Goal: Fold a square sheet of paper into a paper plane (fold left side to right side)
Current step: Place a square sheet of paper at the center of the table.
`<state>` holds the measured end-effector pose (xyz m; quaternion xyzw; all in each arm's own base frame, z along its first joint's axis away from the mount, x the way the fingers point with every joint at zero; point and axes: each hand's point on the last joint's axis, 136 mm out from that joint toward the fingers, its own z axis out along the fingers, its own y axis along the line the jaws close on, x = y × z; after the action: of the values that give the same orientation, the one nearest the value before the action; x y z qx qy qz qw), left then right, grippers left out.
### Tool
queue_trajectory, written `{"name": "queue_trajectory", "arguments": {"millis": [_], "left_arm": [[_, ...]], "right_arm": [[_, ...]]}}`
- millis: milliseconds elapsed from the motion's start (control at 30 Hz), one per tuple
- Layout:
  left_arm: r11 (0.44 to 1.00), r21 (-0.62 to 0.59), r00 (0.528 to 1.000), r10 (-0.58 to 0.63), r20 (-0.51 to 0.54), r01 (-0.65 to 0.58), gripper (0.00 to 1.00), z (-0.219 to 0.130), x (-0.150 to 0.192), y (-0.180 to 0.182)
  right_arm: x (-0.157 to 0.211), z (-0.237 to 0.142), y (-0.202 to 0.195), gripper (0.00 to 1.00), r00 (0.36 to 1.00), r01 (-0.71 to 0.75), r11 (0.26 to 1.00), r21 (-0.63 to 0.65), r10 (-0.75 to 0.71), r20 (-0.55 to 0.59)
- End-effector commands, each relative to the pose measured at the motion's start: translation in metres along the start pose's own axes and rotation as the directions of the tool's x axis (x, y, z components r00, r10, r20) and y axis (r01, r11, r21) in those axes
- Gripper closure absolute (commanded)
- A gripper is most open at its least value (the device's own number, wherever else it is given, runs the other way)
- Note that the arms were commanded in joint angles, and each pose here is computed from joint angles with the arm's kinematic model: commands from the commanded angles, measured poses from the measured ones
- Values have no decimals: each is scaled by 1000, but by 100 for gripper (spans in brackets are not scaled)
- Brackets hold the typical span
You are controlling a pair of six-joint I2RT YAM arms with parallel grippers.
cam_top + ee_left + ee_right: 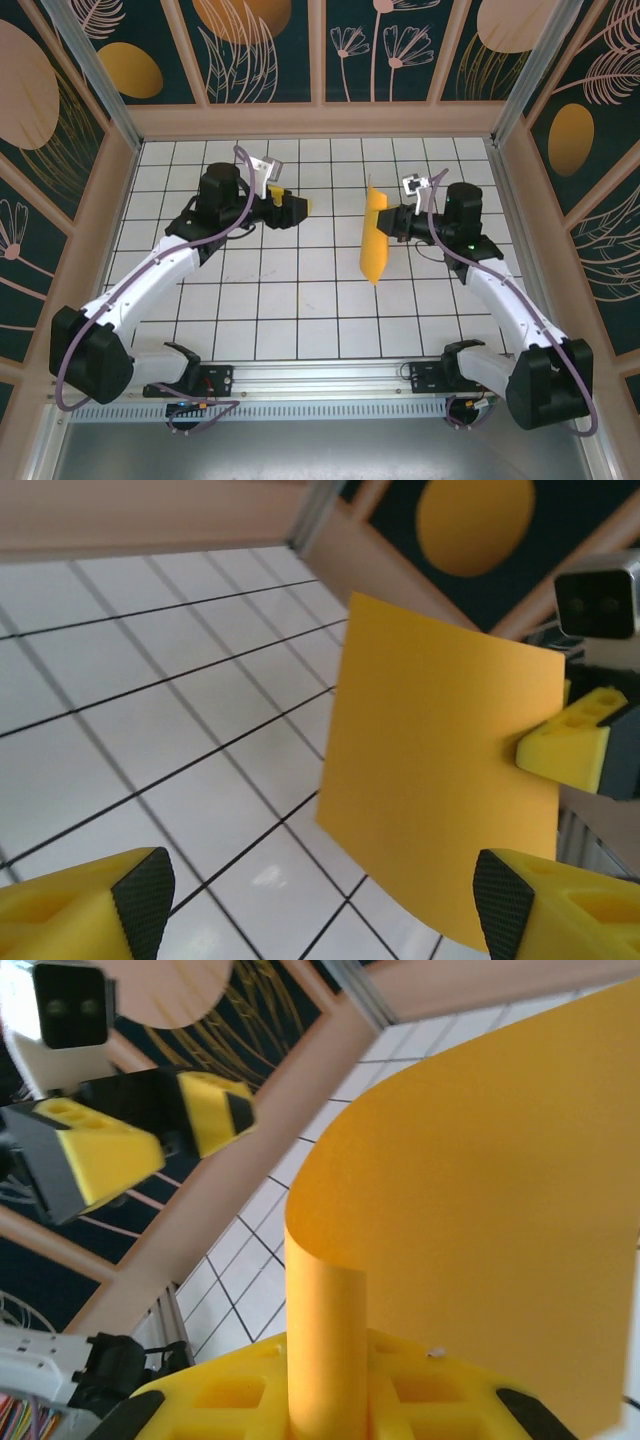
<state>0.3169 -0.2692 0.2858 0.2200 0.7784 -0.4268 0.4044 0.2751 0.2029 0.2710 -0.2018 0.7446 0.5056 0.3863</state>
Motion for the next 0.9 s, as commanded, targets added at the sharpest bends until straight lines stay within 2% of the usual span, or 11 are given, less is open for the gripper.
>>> {"name": "queue_trajectory", "arguments": {"millis": [0,233,500,733,867], "left_arm": [[973,183,990,143,-1,-140,20,-2,-11,-36],[943,278,983,185,14,-181,21,-6,-15,-54],[909,370,980,200,18,-193,18,-13,-14,-75],[886,421,977,215,3,-196,18,-13,-8,-86],[862,474,976,217,-30,-177,23,-9,1,-95]], "right_arm": [[-11,-11,42,79,990,138,986,-98,-140,-15],[-30,-25,92,79,962,271,947,-172,-272,17],[-35,-31,131,78,933,355,901,-250,-360,26],[-33,-36,144,78,914,399,874,-278,-402,47],[-32,-33,138,78,917,394,880,-266,-398,45]]}}
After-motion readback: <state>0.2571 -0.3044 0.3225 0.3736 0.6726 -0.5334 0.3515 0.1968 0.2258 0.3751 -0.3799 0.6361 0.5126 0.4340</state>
